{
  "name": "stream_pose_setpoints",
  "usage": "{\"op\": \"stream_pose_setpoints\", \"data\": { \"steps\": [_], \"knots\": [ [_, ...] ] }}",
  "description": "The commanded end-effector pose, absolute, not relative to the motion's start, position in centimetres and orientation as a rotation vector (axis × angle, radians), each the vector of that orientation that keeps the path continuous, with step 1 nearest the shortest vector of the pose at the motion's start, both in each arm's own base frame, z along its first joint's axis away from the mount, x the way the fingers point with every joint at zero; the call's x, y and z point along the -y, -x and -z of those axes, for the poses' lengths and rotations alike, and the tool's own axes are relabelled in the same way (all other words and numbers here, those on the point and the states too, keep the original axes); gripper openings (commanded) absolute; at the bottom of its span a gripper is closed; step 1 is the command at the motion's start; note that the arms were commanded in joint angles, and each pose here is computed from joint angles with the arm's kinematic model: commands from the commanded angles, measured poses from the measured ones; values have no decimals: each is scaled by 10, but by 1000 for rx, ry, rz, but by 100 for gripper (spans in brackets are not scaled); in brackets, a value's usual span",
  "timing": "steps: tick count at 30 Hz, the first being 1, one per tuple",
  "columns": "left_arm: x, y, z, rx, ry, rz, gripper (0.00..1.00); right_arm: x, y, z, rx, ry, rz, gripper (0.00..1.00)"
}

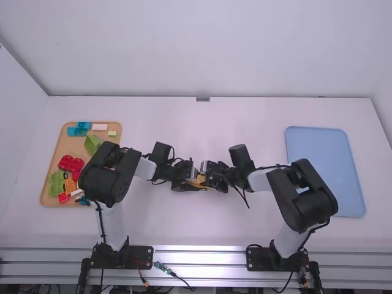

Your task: Assemble lego blocks to make yellow taxi

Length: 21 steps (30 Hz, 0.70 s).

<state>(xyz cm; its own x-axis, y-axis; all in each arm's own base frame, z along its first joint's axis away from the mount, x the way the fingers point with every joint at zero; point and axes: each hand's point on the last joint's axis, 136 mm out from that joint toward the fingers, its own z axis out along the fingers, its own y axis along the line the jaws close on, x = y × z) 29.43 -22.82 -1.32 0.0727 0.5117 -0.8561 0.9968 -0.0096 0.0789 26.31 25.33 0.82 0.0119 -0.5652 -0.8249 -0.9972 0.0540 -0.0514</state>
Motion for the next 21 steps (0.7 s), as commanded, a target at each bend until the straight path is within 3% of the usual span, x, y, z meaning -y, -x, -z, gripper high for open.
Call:
{"op": "stream_pose_setpoints", "data": {
  "steps": [1, 21],
  "knots": [
    [226, -291, 19, -1554, -1626, 844, 47, -252, -260, -2, -1648, 1611, -779, 0],
    [226, -291, 19, -1555, -1625, 845, 46, -252, -259, -1, -1656, 1609, -787, 0]
  ]
}}
